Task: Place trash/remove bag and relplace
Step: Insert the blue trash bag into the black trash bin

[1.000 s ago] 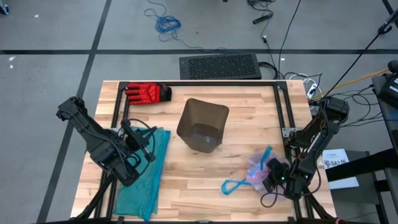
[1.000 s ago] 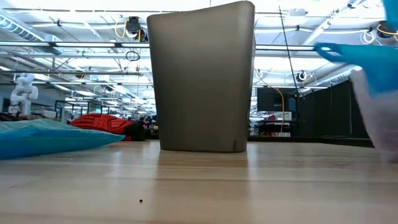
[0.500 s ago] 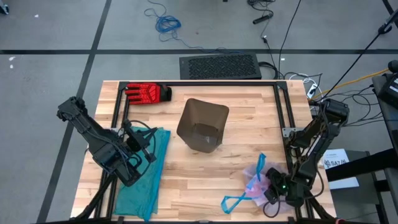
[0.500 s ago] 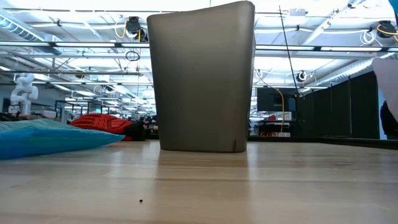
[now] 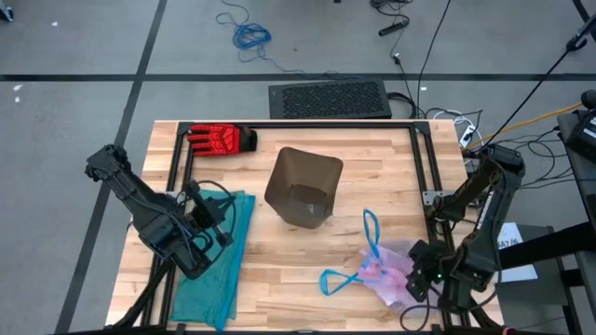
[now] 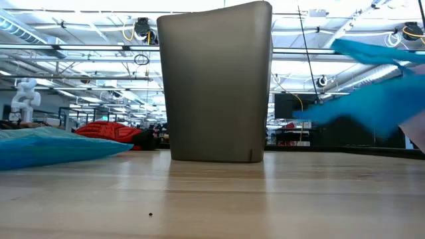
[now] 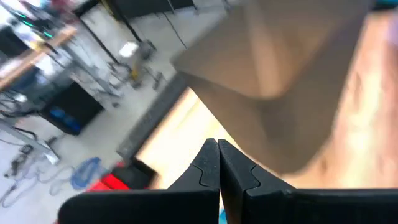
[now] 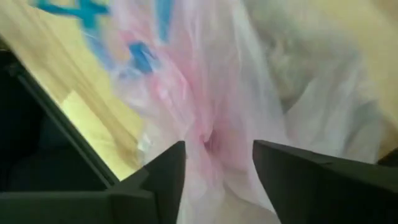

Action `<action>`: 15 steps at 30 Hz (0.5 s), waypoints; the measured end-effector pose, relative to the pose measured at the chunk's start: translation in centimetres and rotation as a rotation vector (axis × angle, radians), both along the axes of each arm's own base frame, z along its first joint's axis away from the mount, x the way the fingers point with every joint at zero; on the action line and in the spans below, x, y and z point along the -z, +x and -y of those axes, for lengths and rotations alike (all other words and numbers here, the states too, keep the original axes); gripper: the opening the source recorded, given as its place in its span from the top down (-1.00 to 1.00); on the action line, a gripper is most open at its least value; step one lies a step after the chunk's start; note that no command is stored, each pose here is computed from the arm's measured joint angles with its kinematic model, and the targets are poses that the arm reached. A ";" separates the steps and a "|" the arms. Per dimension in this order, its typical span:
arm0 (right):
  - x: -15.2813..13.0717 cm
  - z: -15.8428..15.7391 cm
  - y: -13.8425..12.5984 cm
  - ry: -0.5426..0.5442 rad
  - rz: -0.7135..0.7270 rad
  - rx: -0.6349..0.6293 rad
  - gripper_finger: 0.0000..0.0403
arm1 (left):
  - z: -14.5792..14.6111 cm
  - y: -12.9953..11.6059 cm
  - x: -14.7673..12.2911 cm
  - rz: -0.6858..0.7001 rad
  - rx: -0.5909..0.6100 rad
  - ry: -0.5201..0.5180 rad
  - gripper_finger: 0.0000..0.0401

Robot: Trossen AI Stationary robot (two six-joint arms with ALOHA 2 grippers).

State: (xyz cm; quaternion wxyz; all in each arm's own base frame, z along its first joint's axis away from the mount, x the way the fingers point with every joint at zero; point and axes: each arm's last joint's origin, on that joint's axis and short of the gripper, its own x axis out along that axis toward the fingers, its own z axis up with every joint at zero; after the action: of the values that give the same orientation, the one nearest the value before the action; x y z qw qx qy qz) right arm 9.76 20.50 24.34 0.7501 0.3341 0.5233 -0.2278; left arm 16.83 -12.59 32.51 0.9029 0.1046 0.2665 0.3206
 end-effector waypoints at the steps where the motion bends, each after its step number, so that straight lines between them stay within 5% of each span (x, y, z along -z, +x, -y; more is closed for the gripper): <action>1: -0.7 0.0 0.0 -0.019 0.012 -0.016 0.07 | 0.1 0.1 0.1 -0.026 0.013 -0.019 1.00; 10: -5.7 0.6 0.6 -0.182 0.192 -0.104 -0.01 | 2.0 1.8 0.3 -0.153 0.196 -0.321 0.74; 15: -6.1 1.3 0.8 -0.248 0.169 -0.129 -0.01 | 2.6 2.8 1.4 -0.227 0.168 -0.494 0.48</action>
State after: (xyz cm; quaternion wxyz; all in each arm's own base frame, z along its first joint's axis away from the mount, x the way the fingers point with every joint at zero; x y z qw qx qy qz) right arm 10.58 19.19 30.45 0.8400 0.2229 0.4464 -0.2132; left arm 19.64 -15.15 31.10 0.8889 -0.0618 0.4262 0.1560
